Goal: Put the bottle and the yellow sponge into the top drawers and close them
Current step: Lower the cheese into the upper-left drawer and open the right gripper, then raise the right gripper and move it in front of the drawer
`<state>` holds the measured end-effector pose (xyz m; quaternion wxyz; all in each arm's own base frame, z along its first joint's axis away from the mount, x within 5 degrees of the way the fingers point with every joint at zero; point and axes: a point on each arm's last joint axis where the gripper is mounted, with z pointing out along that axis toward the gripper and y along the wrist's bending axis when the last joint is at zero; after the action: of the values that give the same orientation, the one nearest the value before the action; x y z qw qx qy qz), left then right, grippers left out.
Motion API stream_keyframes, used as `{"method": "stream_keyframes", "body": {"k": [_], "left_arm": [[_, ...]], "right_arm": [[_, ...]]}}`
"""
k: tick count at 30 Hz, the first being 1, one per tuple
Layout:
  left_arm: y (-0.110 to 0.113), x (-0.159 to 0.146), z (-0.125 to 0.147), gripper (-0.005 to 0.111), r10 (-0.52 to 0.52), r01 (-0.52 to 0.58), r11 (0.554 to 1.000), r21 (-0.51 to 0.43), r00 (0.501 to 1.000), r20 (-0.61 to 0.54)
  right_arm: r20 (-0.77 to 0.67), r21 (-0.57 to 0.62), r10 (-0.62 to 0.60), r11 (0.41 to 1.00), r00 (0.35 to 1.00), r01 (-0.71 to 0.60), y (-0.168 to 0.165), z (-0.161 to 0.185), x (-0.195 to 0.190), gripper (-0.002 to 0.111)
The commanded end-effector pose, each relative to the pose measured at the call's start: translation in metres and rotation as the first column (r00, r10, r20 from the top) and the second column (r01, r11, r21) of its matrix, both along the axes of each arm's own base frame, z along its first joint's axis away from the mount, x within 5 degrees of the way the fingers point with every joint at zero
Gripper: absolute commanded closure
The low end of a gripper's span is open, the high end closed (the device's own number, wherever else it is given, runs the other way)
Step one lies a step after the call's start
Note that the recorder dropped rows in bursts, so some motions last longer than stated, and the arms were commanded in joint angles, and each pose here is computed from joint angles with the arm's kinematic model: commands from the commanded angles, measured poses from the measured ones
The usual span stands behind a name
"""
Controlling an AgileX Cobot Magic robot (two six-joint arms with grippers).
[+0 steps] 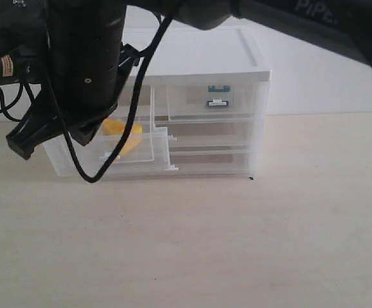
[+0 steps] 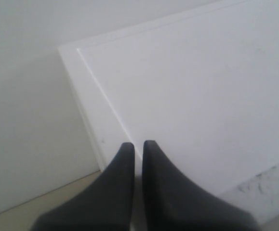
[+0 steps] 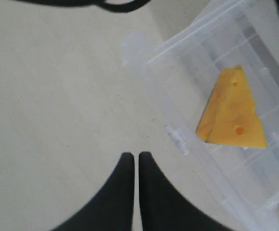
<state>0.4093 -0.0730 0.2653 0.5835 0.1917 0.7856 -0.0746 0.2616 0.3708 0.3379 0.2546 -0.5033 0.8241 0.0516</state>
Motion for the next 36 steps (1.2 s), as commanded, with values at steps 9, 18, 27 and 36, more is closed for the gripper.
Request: {"method": "stream_keyframes", "body": {"k": [9,18,27,36], "left_arm": [[0.003,0.001,-0.002,0.103,0.020,-0.020,1.000,0.003,1.000,-0.011],[0.003,0.001,-0.002,0.103,0.019,-0.019,1.000,0.003,1.000,-0.010],[0.002,0.001,-0.001,0.103,0.006,-0.006,1.000,-0.006,1.000,-0.001],[0.001,0.001,0.000,0.103,0.000,0.000,1.000,-0.009,1.000,0.003]], "right_arm": [[0.095,-0.150,-0.003,0.989,0.995,0.018,-0.009,-0.032,0.013,0.108],[0.128,-0.094,-0.080,0.991,0.989,0.093,-0.013,-0.058,0.052,0.108],[0.190,0.011,-0.083,0.996,0.978,0.083,-0.009,-0.050,0.061,0.108],[0.297,0.057,-0.110,0.994,0.948,0.098,-0.010,-0.037,0.067,0.108]]}}
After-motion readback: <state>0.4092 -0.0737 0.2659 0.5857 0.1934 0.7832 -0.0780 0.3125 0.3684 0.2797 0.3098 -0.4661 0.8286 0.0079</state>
